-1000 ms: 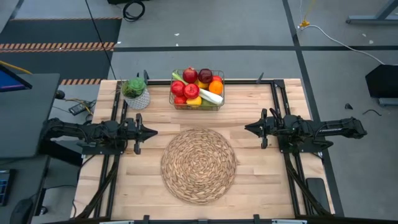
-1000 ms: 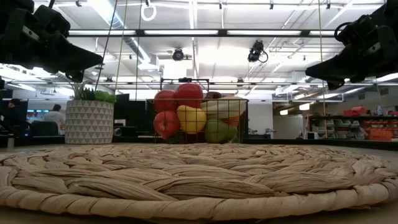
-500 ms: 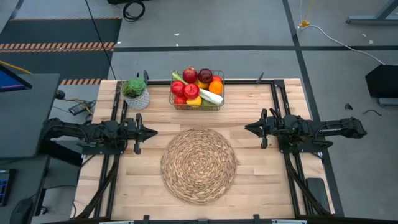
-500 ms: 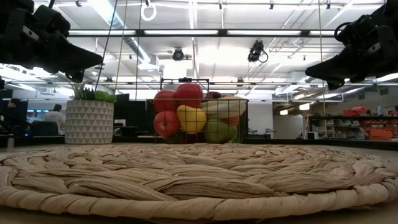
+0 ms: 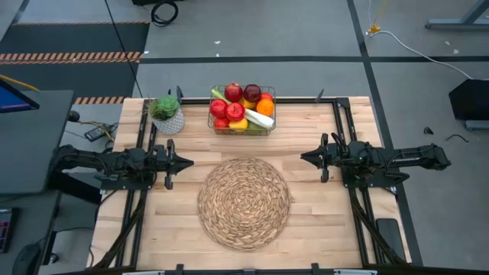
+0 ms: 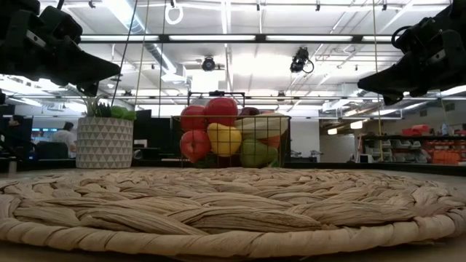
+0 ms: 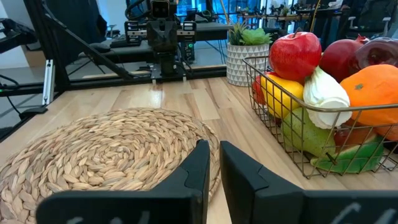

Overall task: Build produce basket
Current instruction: Return to Home Position

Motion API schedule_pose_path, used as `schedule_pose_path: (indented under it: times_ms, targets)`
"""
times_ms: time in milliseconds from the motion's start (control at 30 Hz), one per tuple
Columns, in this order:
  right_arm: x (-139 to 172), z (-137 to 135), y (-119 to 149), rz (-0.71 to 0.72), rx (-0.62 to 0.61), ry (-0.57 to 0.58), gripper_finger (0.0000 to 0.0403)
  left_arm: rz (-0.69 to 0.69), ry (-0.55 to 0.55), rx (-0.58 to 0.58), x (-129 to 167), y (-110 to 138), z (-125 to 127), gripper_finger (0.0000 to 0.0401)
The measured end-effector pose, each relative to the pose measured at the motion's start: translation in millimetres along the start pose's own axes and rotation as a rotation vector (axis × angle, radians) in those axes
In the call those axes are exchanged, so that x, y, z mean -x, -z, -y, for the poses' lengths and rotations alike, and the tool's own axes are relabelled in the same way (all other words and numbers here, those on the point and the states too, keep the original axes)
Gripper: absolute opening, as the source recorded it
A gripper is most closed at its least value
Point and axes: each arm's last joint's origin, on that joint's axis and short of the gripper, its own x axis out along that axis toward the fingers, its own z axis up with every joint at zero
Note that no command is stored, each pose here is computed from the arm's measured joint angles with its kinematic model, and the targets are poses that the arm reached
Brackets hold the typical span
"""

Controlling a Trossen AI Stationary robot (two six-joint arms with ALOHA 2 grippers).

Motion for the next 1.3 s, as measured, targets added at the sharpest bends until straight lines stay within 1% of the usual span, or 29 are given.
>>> schedule_pose_path:
  times_ms: [300, 633, 900, 1300]
  targets:
    - [0.0, 0.0, 0.0, 0.000, 0.000, 0.000, 0.0045, 0.000, 0.000, 0.000, 0.0, 0.0, 0.0, 0.0033]
    - [0.0, 0.0, 0.0, 0.000, 0.000, 0.000, 0.0045, 0.000, 0.000, 0.001, 0.0, 0.0, 0.0, 0.0026]
    - [0.0, 0.0, 0.0, 0.000, 0.000, 0.000, 0.0045, 0.000, 0.000, 0.000, 0.0, 0.0, 0.0, 0.0034]
    - [0.0, 0.0, 0.0, 0.000, 0.000, 0.000, 0.0045, 0.000, 0.000, 0.000, 0.0, 0.0, 0.0, 0.0024]
